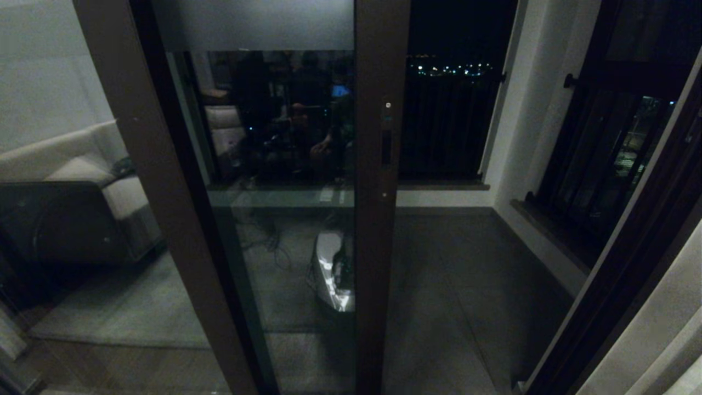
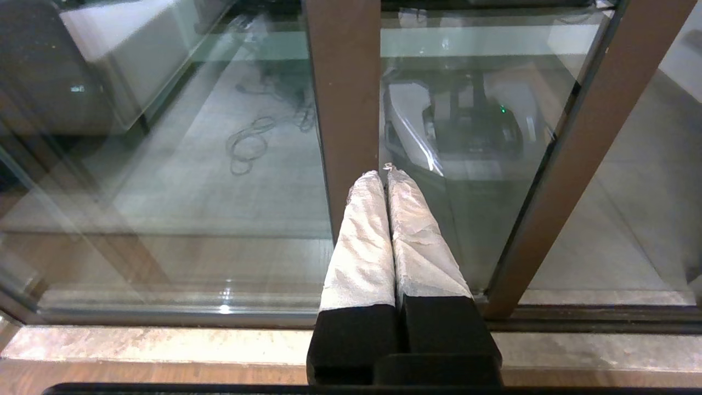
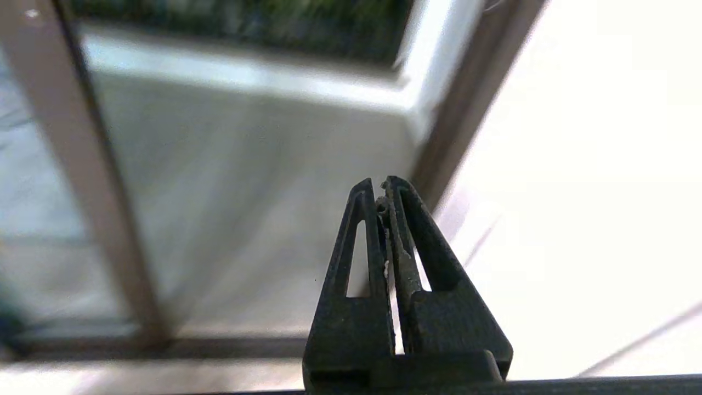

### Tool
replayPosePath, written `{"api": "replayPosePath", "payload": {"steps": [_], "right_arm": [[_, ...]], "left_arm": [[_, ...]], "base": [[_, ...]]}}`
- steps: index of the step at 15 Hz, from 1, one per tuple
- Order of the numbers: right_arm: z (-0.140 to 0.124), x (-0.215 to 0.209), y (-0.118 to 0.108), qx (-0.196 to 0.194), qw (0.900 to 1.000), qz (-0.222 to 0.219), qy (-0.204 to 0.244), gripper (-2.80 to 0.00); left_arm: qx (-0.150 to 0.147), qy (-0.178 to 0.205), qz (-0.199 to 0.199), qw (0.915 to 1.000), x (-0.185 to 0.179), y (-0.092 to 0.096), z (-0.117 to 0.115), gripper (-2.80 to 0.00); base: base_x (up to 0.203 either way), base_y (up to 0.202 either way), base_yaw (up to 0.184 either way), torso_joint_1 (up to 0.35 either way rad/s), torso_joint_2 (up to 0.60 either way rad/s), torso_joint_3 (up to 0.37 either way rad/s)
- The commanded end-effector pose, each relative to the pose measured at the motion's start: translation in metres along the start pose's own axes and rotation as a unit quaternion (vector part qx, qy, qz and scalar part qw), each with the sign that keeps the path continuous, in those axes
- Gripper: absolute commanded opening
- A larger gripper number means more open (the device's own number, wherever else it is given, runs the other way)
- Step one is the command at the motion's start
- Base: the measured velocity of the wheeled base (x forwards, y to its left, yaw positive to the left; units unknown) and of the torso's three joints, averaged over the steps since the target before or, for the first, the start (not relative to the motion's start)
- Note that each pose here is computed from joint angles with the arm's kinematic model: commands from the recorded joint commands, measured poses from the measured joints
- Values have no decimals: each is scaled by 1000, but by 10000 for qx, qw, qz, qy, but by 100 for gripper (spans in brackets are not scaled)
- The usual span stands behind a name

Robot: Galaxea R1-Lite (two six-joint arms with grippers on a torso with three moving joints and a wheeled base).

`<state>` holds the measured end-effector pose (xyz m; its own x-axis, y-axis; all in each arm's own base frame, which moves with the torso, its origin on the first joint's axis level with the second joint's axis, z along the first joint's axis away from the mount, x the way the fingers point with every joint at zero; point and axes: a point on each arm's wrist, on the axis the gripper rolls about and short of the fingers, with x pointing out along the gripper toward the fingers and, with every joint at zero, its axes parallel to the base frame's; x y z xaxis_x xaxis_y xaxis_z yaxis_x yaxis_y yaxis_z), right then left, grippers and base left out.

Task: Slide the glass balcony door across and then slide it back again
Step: Open the slid door

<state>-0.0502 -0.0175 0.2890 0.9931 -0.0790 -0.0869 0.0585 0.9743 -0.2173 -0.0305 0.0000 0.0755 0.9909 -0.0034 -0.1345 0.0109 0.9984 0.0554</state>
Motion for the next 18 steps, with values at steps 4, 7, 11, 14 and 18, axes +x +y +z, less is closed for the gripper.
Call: {"api": "replayPosePath", "payload": {"steps": [4, 7, 11, 14, 18], "right_arm": [[-82, -89, 23, -325, 9944, -342, -948, -280], [-120, -72, 39, 253, 9975, 632, -209, -280], [-164, -4, 56, 577, 9927, 989, 384, -280], [-196, 37, 65, 449, 9964, 702, -140, -280], [-202, 42, 66, 719, 9959, 489, -235, -280]], "left_arm": [[-3, 8, 1, 10000, 0, 0, 0, -280], [-5, 8, 1, 10000, 0, 0, 0, -280], [-5, 8, 1, 10000, 0, 0, 0, -280], [-5, 8, 1, 10000, 0, 0, 0, -280], [-5, 8, 1, 10000, 0, 0, 0, -280]], "base": [[0, 0, 0, 0, 0, 0], [0, 0, 0, 0, 0, 0], [0, 0, 0, 0, 0, 0], [0, 0, 0, 0, 0, 0], [0, 0, 0, 0, 0, 0]]}}
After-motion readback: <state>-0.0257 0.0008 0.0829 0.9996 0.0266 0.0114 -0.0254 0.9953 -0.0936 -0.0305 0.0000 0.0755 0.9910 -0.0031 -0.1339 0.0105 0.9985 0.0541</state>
